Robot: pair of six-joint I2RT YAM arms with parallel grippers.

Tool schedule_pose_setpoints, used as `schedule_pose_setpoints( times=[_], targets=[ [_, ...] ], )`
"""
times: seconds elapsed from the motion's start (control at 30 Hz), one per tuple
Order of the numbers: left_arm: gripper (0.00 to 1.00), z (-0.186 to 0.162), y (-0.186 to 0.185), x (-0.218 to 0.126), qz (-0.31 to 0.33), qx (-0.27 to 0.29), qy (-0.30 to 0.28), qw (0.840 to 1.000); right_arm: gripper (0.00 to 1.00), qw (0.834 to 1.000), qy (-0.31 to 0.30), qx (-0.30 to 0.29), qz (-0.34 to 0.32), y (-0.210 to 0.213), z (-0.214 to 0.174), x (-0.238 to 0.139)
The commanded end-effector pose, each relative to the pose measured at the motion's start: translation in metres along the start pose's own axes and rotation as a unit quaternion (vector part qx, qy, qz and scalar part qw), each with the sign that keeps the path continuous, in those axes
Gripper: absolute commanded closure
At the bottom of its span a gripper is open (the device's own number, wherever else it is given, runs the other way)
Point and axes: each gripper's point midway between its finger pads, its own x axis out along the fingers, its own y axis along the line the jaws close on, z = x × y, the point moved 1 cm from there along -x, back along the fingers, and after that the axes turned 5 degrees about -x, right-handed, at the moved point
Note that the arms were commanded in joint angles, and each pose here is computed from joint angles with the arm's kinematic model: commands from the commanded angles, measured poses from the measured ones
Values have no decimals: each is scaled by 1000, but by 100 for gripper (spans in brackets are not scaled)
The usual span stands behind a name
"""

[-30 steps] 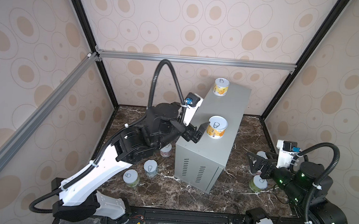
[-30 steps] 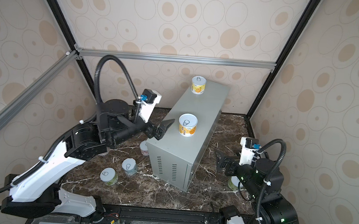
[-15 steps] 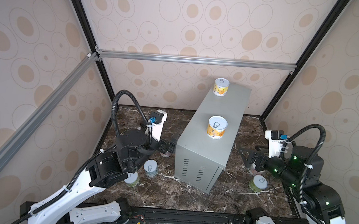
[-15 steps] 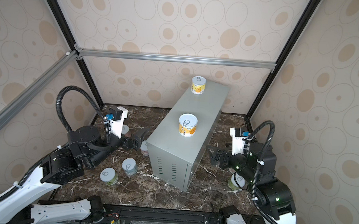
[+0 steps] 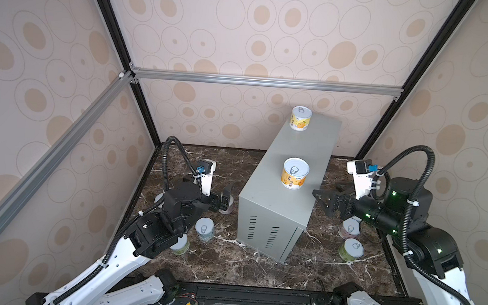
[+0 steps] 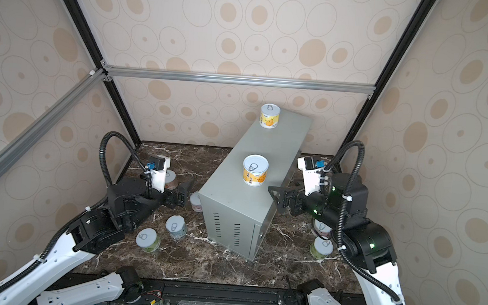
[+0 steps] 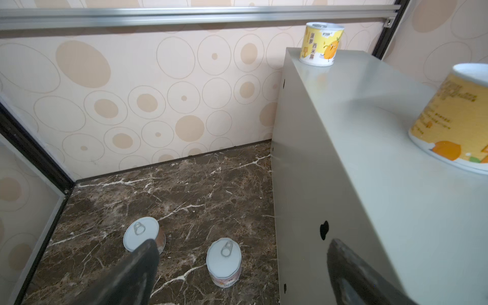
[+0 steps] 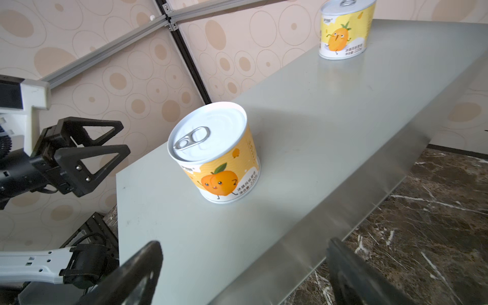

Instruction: Place and organize the canned foods onto the counter

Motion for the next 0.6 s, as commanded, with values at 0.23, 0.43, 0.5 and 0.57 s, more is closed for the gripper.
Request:
schedule_pose_setpoints(
  times=[0.23, 0.43, 0.5, 0.57],
  targets=[
    [1, -5, 15, 11, -7, -30, -1, 1000, 1, 999, -1, -48, 16, 16, 27, 37],
    [1, -10, 21, 17, -10, -36, 5, 999, 1, 999, 1, -43, 9, 12, 36, 55],
    [1, -12, 23, 19, -10, -36, 8, 999, 0, 999, 2, -43, 10, 13, 38, 61],
    [1, -15, 24, 21, -12, -37, 10, 999, 3, 999, 3, -43, 11, 12, 39, 66]
  ],
)
